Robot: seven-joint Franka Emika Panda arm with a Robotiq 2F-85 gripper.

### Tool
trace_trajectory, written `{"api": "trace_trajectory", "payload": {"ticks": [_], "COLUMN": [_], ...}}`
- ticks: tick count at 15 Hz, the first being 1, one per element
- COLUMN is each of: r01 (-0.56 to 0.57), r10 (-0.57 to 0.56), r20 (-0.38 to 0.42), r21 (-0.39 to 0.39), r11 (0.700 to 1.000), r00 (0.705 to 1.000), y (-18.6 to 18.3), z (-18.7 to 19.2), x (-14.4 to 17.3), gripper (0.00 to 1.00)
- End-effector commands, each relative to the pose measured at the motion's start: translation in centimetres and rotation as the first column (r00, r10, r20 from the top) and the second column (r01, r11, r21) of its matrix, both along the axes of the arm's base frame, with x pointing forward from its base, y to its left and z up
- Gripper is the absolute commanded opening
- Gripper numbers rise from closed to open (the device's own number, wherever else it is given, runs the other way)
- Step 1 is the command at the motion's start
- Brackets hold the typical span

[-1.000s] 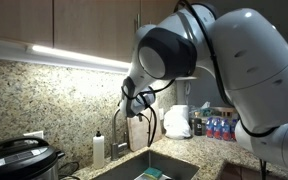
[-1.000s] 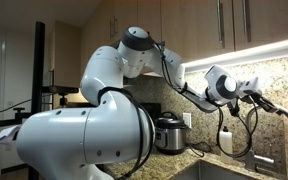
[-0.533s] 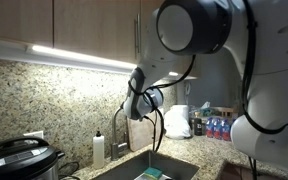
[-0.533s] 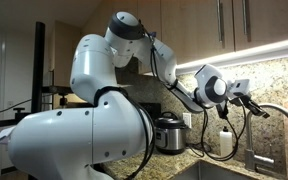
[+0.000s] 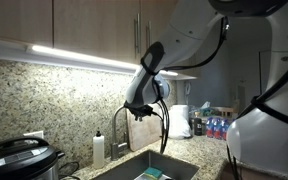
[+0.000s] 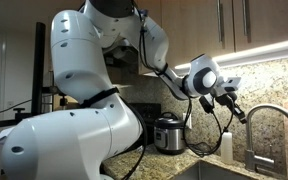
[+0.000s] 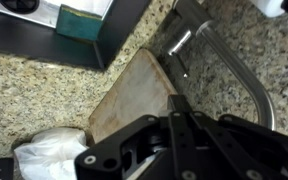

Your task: Turn the faucet to the right

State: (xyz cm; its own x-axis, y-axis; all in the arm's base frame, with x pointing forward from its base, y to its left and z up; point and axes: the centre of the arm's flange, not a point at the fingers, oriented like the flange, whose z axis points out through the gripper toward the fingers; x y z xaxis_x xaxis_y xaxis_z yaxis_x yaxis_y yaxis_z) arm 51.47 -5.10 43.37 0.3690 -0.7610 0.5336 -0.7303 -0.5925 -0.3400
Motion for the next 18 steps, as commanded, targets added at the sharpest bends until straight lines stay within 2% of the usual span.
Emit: {"api": "trace_trajectory", "payload": {"ticks": [1,3,5,9,11,14,18], "r01": [-0.114,-0.165,-0.202,-0.261,-0.281,-0.307,-0.344], "r10": [0.123,0.188,0.237,0.309,0.326,0.339,0.355], "r20": [-0.146,-0.24,-0.341,-0.516,-0.572,-0.608,-0.635], "r21": [0.069,0.11,0.136,0.166,0.168,0.16,0.148], "r11": [0.991,0.98,0.97,0.951,0.945,0.938,0.927], "r00": [0.982,0.952,0.91,0.799,0.753,0.718,0.686], "y": [-0.2,0.0,0.5,0.6,0.7,1.3,2.1], "z": [4.1,5.6,6.6,6.5,6.8,7.6,8.3], "x": [-3.7,-4.4,-5.5,-8.1,-9.5,-10.8,-11.5], "gripper": [0.0,0.0,0.0,0.0,0.0,0.0,0.0]}}
